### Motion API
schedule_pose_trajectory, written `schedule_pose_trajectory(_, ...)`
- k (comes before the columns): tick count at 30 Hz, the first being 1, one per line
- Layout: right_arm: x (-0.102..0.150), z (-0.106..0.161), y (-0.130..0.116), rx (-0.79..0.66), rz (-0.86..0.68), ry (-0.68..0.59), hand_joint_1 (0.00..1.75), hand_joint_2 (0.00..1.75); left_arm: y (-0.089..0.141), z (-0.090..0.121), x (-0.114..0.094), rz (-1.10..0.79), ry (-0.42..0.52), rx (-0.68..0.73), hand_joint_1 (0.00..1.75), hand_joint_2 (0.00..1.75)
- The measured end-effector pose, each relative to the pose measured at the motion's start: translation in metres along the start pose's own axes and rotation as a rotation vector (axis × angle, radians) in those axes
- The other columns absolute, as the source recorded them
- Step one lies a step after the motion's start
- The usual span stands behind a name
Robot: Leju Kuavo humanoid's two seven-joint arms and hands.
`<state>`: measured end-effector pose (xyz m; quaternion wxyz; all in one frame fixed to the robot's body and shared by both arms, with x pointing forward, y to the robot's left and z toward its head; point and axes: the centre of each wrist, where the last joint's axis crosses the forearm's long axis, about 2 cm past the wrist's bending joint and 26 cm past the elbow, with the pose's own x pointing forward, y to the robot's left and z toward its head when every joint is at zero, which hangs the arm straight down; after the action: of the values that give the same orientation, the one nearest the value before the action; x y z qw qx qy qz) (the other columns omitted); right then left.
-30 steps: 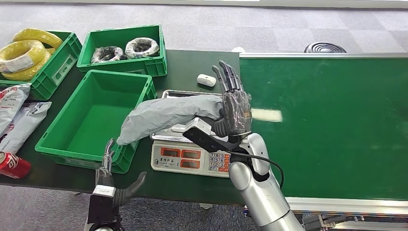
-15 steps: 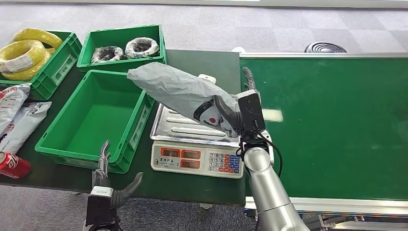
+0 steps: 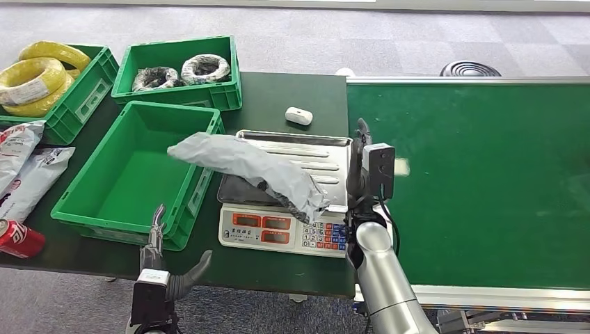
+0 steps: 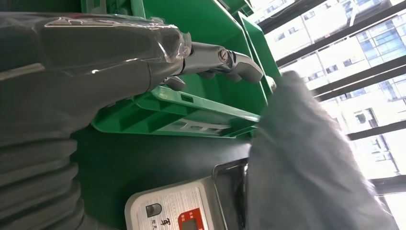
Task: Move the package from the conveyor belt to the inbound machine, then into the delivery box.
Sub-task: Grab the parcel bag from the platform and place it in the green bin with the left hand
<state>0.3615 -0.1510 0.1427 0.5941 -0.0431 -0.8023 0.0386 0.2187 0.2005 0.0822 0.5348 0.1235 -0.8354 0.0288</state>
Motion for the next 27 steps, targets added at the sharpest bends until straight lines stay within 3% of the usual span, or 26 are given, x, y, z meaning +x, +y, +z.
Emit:
schedule_pose_trajectory(7, -0.002, 0.008, -0.006, -0.105, 0.095, -0.093, 0.0, 0.0, -0.001, 0.001, 0.0, -0.003, 0.0, -0.012, 0.0, 1.75)
schedule_pose_trajectory(14, 0.012, 0.042, -0.042, -0.484, 0.154, -0.321, 0.0, 0.0, 0.001, 0.007, -0.001, -0.008, 0.008, -0.006, 0.0, 1.75)
schedule_pose_trajectory(21, 0.009, 0.083, -0.088, -0.648, 0.315, -0.331, 0.0, 0.0, 0.005, 0.01, -0.004, -0.006, 0.003, 0.015, 0.0, 1.75)
schedule_pose_trajectory(27, 0.008, 0.109, -0.112, -0.712, 0.469, -0.328, 0.0, 0.0, 0.011, 0.012, -0.006, -0.024, -0.014, 0.045, 0.0, 1.75)
